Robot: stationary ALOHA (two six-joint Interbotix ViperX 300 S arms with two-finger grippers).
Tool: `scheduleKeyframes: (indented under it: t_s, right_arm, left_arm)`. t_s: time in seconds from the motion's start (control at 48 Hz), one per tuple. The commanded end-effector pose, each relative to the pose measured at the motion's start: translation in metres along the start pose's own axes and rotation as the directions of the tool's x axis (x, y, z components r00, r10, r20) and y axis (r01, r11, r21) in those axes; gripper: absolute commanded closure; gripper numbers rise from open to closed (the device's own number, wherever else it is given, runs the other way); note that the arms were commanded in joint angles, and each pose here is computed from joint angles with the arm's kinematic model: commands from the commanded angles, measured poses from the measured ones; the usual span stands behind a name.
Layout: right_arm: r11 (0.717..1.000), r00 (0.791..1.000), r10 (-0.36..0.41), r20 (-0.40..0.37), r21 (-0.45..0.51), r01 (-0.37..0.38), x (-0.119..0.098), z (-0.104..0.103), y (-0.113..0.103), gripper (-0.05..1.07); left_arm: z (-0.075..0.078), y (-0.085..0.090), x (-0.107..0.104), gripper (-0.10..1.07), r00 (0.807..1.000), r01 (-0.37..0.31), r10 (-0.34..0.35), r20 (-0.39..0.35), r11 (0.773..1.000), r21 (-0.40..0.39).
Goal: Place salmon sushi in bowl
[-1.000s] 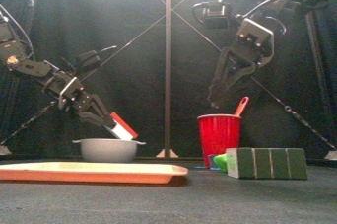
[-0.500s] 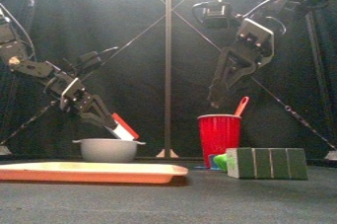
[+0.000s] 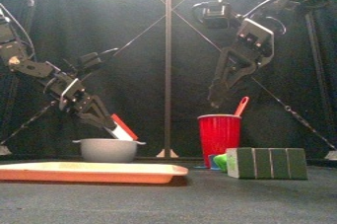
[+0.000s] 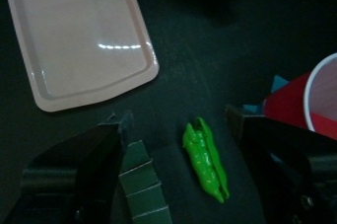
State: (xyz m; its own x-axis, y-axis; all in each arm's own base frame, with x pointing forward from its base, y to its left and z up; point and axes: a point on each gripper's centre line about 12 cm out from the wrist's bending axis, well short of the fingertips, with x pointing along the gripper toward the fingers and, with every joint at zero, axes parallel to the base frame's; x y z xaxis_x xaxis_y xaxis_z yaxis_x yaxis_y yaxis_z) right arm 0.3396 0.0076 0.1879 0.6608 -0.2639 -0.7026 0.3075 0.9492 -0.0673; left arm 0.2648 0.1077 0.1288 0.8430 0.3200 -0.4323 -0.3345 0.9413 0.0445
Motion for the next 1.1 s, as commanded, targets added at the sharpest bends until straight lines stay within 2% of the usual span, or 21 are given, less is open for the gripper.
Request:
scheduleKeyframes:
  t_s: [0.0,0.625,0.917,1.083]
  right_arm:
    - [1.000,1.000,0.008,0.021,0.009,-0.008,-0.0047,0.0062,-0.0003,0.00]
    - [1.000,1.000,0.009,0.019,0.012,-0.009,-0.0047,0.0060,-0.0002,0.00]
    - [1.000,1.000,0.009,0.021,0.011,-0.009,-0.0049,0.0066,-0.0001,0.00]
    - [1.000,1.000,0.009,0.021,0.011,-0.009,-0.0049,0.0066,-0.0001,0.00]
  left_arm:
    - [0.0111,0.0018,0.0025,0.18,0.999,-0.011,0.011,0.035,1.000,-0.012]
    - [0.0116,0.0027,0.0036,0.18,0.999,-0.017,0.017,0.027,1.000,-0.021]
    - [0.0106,0.0054,0.0046,0.04,0.999,-0.031,0.032,0.023,0.999,-0.042]
    - [0.0120,0.0057,0.0037,0.03,0.999,-0.034,0.035,0.028,0.998,-0.047]
